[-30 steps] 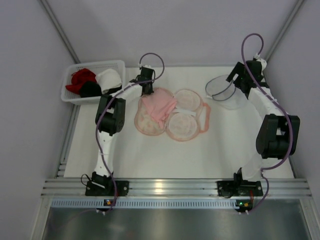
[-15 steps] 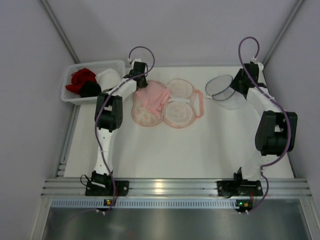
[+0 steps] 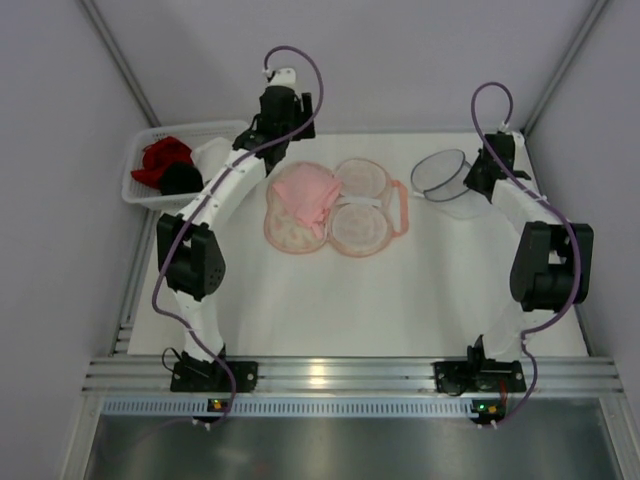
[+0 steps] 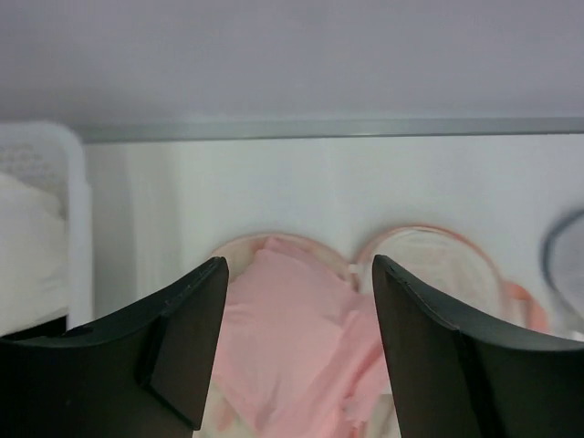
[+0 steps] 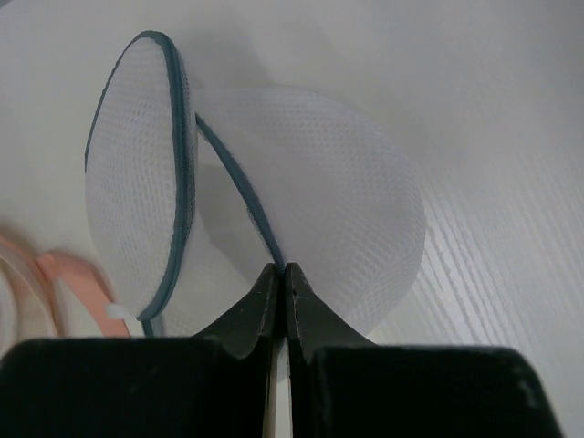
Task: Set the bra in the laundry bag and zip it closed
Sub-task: Open the laundry bag at the center of the board.
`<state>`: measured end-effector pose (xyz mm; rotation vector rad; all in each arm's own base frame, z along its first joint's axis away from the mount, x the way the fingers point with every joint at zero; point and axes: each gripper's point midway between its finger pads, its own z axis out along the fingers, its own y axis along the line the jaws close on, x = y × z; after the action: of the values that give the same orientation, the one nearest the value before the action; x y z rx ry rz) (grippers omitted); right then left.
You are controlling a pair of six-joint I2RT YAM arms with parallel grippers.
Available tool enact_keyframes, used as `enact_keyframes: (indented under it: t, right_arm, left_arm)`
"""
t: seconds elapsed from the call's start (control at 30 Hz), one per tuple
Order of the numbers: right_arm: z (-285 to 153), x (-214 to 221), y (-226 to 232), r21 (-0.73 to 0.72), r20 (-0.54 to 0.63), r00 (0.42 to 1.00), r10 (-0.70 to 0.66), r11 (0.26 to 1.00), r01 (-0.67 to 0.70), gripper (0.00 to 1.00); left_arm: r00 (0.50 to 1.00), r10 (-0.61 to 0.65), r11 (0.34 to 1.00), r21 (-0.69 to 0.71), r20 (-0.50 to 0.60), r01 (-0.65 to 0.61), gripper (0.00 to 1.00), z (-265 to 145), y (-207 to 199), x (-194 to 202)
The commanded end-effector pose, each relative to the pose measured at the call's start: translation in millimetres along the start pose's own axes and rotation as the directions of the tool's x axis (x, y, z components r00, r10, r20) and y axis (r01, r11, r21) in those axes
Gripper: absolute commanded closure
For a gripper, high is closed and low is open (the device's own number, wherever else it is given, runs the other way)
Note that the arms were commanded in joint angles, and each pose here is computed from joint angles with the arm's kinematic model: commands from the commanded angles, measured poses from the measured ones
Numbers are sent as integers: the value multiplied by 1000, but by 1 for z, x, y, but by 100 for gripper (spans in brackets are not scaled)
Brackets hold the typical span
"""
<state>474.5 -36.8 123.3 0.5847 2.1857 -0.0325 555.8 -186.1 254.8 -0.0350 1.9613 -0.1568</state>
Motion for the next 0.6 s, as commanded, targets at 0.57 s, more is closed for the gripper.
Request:
enact_keyframes:
  t: [0.57]
  right_arm:
    - [-123, 59, -9, -210, 38, 990, 133, 970, -122, 100]
  left_arm:
    - [952, 304, 664, 711, 26, -231, 22, -115, -315, 171]
